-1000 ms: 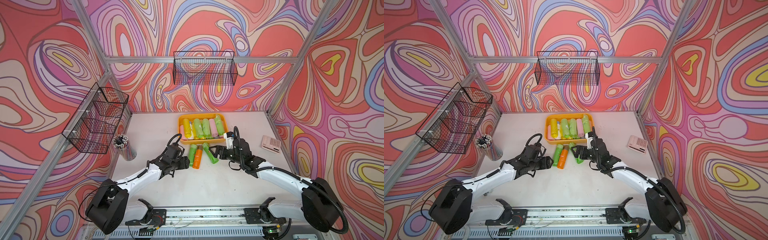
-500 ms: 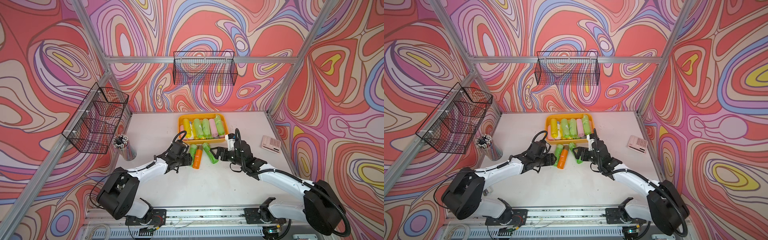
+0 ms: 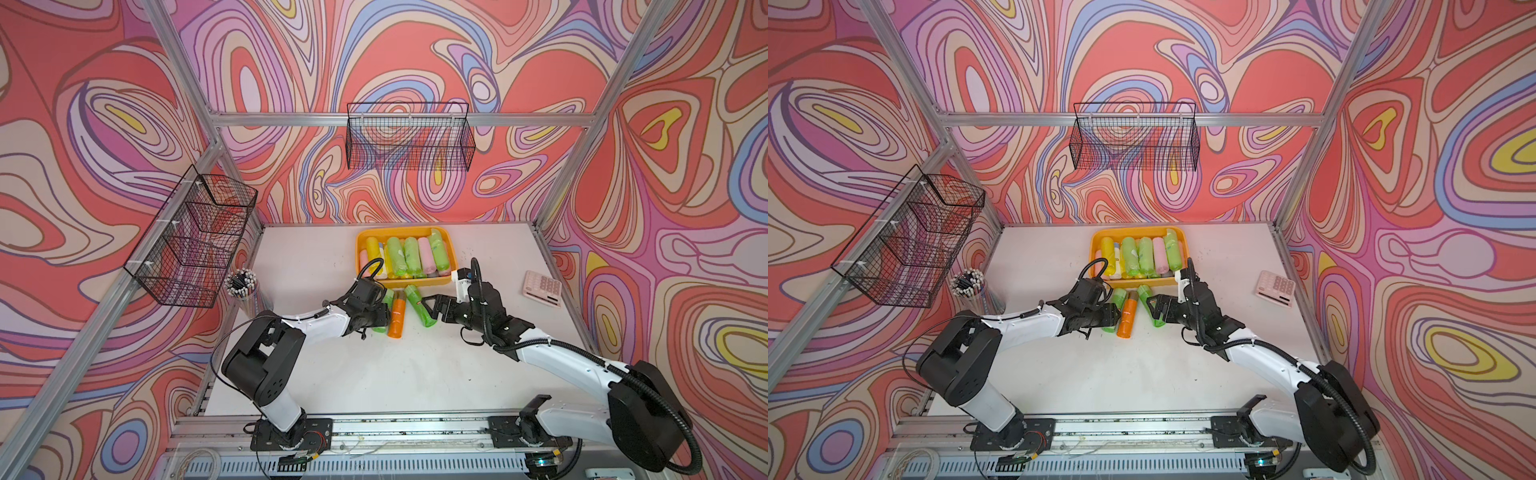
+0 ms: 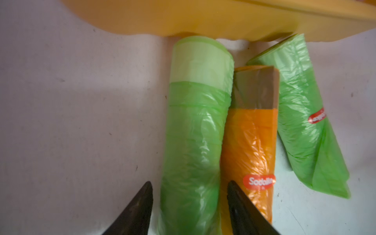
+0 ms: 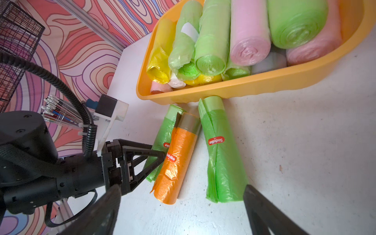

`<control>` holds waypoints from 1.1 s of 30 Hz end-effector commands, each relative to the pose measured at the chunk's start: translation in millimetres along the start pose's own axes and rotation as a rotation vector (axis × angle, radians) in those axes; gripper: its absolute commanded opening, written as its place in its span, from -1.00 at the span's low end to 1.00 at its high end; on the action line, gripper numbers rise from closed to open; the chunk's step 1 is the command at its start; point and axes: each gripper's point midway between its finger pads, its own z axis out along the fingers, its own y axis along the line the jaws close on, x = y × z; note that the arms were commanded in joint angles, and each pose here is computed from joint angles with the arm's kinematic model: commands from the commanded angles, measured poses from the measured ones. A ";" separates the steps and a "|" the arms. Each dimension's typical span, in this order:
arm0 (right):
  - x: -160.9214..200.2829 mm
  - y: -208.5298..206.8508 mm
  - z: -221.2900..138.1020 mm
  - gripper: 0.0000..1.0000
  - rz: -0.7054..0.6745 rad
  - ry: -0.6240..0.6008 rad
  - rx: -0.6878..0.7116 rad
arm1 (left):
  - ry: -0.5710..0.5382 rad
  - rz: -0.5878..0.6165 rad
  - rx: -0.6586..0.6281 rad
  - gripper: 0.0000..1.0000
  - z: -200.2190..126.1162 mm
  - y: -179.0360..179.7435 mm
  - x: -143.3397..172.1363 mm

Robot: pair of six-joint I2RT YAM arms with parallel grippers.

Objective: Put the roll of trash bags into the storage box
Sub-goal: Pick up the roll of trash bags from the center of the board.

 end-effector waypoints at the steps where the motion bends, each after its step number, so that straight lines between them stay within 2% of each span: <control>1: 1.6 -6.5 -0.5 0.93 0.009 -0.003 0.023 | -0.049 0.041 -0.022 0.20 3.6 -6.1 -11.6; 9: 0.3 -7.4 0.4 0.93 0.009 -0.006 0.031 | -0.035 0.062 -0.076 0.18 17.9 -3.4 -5.8; 18: -3.4 -4.3 0.0 0.93 0.014 -0.013 0.024 | -0.042 0.060 -0.091 -0.23 18.7 -3.2 -4.2; 26: -3.3 -3.3 6.9 0.93 0.018 0.002 0.021 | -0.075 0.076 -0.078 -0.36 2.2 -7.7 -7.6; 29: -4.1 -3.3 8.6 0.92 0.024 0.003 0.023 | -0.081 0.073 -0.073 -0.65 -4.1 -7.9 -7.1; 33: -5.8 -2.4 10.1 0.93 0.030 0.001 0.022 | -0.072 0.071 -0.081 -0.69 -11.1 -5.5 -3.8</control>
